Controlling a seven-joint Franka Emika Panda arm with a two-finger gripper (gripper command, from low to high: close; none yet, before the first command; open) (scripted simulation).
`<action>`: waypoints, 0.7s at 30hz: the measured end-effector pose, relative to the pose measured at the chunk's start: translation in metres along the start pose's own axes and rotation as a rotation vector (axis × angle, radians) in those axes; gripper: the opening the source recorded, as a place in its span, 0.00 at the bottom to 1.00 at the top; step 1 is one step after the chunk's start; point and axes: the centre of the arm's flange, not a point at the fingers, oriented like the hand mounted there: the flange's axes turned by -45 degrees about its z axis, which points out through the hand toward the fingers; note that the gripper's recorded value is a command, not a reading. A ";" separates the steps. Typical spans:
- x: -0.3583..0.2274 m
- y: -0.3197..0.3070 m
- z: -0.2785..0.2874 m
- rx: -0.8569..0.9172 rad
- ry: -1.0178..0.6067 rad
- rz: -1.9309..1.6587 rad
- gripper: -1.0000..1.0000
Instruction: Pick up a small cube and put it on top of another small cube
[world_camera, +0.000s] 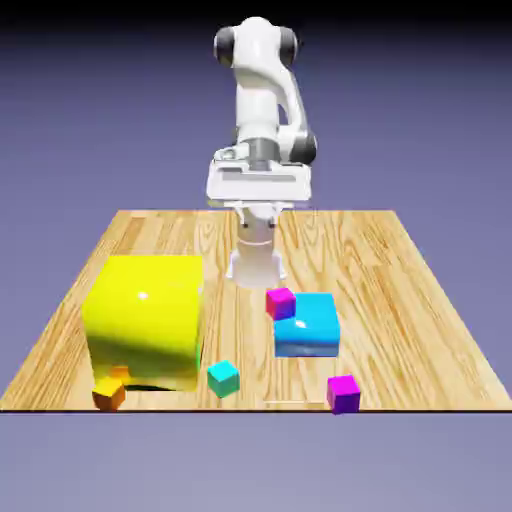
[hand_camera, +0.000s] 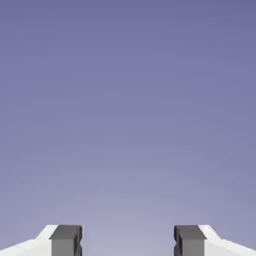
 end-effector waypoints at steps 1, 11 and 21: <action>-0.003 -0.003 0.008 -0.010 -0.033 -0.060 0.50; -0.047 -0.025 0.085 -0.054 -0.366 -0.637 0.50; -0.105 -0.030 0.147 -0.011 -0.647 -1.187 0.50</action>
